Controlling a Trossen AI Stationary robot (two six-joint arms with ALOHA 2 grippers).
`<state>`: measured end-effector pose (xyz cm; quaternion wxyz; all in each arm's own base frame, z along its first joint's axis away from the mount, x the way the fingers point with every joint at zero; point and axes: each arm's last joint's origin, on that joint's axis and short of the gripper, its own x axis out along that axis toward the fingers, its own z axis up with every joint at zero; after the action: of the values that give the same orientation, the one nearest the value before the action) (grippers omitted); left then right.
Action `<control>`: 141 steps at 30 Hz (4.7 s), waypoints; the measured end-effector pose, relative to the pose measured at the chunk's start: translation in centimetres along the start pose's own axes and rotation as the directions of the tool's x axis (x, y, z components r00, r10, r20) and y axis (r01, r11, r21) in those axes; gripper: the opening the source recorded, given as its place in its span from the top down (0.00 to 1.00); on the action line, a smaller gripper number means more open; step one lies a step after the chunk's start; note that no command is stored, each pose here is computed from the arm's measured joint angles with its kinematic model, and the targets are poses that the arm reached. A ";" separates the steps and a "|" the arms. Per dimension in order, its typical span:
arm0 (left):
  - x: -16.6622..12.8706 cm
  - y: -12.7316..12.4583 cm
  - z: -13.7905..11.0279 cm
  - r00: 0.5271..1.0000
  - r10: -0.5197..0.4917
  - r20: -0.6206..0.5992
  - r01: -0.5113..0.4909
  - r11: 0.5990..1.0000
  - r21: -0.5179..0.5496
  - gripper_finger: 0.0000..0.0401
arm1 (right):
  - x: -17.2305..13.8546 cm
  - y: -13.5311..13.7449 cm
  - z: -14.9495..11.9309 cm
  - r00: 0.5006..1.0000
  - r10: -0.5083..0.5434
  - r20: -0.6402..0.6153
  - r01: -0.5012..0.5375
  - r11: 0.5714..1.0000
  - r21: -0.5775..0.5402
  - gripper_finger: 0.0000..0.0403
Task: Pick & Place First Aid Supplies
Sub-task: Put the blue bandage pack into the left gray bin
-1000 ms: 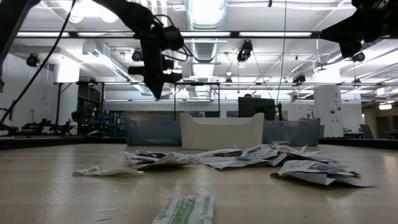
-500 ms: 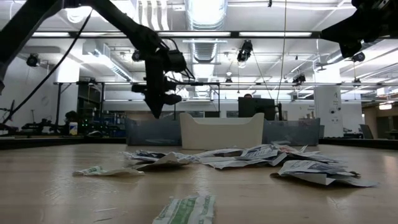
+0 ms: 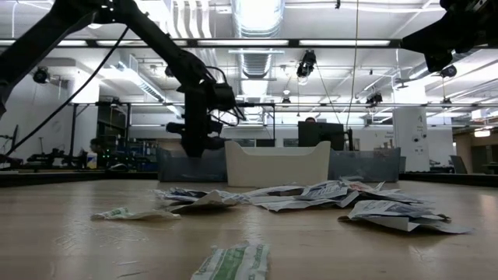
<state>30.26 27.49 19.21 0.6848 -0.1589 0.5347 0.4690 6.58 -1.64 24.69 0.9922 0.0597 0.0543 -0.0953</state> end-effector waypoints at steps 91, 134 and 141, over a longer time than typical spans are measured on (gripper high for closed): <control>-15.2 -27.0 -14.4 0.885 -0.444 0.139 0.465 0.830 -0.309 0.77 | 0.0 0.0 0.0 1.000 0.000 0.000 0.000 1.000 0.000 0.90; -16.0 -23.7 -16.3 0.975 -0.219 -0.042 0.199 0.939 -0.279 0.77 | 0.0 0.0 0.0 1.000 0.000 0.000 0.000 1.000 0.000 0.91; -15.1 -23.2 -16.5 0.979 -0.192 -0.068 0.170 0.955 -0.243 0.77 | 0.0 0.0 0.0 1.000 0.001 0.000 -0.001 1.000 0.000 0.91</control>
<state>39.69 -3.29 19.68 0.6759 -0.3088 0.4890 0.4568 6.58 -1.64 24.70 0.9922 0.0598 0.0541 -0.0950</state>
